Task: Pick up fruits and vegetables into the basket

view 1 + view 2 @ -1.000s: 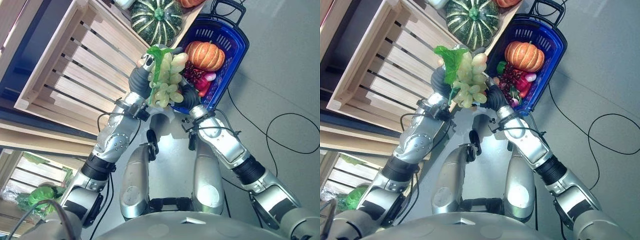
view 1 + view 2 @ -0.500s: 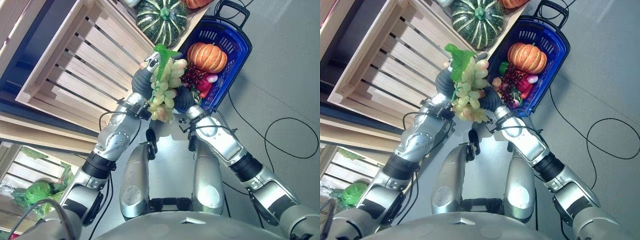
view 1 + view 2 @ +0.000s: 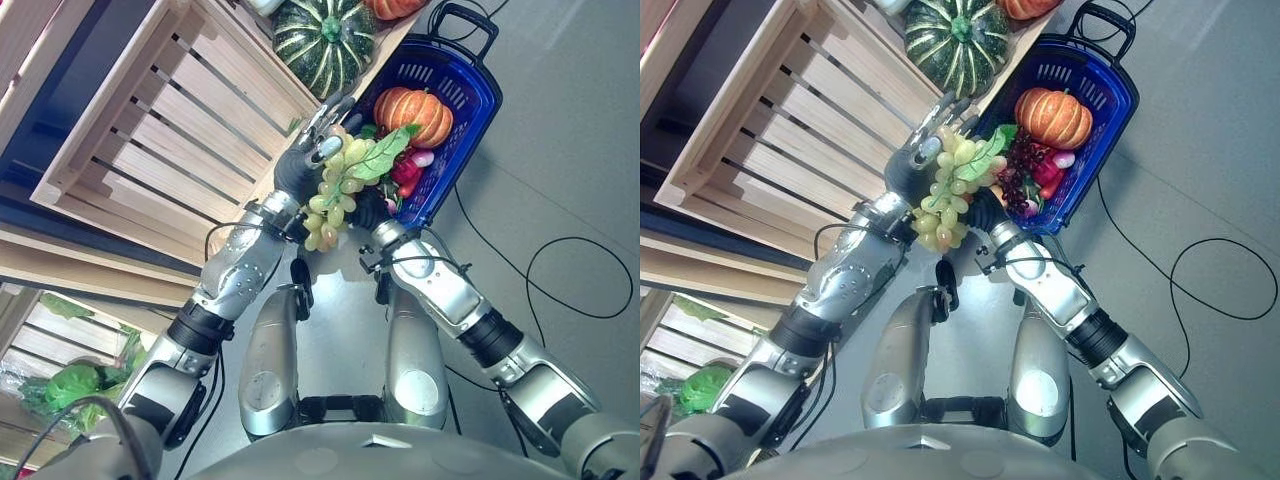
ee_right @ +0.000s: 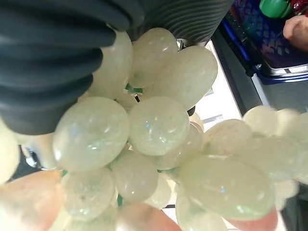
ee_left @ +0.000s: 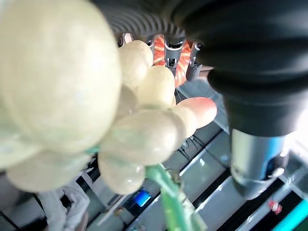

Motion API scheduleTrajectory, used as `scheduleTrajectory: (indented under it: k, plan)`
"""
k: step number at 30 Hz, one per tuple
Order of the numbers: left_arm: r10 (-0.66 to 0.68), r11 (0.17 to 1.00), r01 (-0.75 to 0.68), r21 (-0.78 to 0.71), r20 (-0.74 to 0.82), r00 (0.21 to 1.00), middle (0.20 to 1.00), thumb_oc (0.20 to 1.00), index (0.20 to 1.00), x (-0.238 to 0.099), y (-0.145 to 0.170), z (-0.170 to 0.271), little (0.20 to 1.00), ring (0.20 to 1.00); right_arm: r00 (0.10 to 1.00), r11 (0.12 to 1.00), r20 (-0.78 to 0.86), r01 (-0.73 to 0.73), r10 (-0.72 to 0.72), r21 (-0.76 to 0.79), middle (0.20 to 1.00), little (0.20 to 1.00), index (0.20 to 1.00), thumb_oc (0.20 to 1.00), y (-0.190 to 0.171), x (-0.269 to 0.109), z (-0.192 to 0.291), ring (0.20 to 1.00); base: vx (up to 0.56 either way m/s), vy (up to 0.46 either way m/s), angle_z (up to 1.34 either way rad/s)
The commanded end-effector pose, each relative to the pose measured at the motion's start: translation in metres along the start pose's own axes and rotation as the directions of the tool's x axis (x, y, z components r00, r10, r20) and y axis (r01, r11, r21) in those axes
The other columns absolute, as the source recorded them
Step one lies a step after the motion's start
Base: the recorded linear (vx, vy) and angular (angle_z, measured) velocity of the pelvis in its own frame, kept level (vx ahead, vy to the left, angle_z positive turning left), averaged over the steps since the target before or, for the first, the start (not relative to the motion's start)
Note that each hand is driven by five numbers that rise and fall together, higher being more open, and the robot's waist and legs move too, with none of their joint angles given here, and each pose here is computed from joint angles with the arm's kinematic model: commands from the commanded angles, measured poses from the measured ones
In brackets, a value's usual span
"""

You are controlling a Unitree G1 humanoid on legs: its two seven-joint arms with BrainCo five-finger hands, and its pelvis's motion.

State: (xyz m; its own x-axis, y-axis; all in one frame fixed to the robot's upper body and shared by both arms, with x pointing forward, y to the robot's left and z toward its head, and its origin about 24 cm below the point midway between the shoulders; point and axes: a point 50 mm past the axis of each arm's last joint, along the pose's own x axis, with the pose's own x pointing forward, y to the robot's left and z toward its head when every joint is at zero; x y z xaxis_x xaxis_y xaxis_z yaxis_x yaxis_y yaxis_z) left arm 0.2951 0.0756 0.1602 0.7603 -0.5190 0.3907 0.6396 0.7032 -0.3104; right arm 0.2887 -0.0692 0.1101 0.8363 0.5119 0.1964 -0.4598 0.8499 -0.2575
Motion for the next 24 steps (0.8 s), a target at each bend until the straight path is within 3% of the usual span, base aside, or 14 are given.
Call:
scheduleTrajectory:
  k: [1,4,9,17,20,24]
  plan:
    - [-0.077,0.986,0.04,0.163,0.229,0.97,1.0,1.0,1.0,-0.007,-0.029,0.026,1.0,1.0,0.958,0.991,0.275,0.043,-0.077,0.13,0.2,0.2,0.2,0.2,-0.003,0.006,0.046,0.2,-0.01,-0.04,0.0]
    - [0.012,0.963,-0.092,0.251,0.304,0.953,1.0,1.0,1.0,-0.019,-0.011,0.042,1.0,1.0,0.945,0.985,0.284,0.137,-0.162,0.107,0.2,0.2,0.2,0.2,-0.025,-0.01,0.04,0.2,-0.01,-0.043,0.0]
    - [0.175,0.931,-0.277,0.236,0.378,0.909,1.0,1.0,1.0,-0.05,0.022,0.056,1.0,1.0,0.911,0.954,0.288,0.296,-0.296,0.044,0.2,0.2,0.2,0.2,-0.061,-0.041,0.035,0.2,0.02,-0.027,0.01]
    - [0.303,0.893,-0.413,0.179,0.44,0.846,1.0,1.0,1.0,-0.087,0.049,0.062,1.0,1.0,0.85,0.88,0.263,0.475,-0.456,-0.01,0.2,0.2,0.2,0.2,-0.1,-0.074,0.026,0.2,0.0,-0.034,0.02]
    - [0.283,0.917,-0.355,0.18,0.332,0.9,1.0,1.0,1.0,-0.087,0.051,0.051,1.0,1.0,0.831,0.855,0.25,0.518,-0.497,-0.021,0.2,0.2,0.2,0.2,-0.113,-0.078,0.026,0.2,-0.02,-0.071,0.09]
    - [0.222,0.958,-0.226,0.179,0.044,0.974,1.0,1.0,1.0,-0.081,0.051,0.016,1.0,1.0,0.821,0.831,0.202,0.553,-0.534,-0.051,0.2,0.2,0.2,0.2,-0.136,-0.069,0.025,0.2,-0.03,-0.074,0.09]
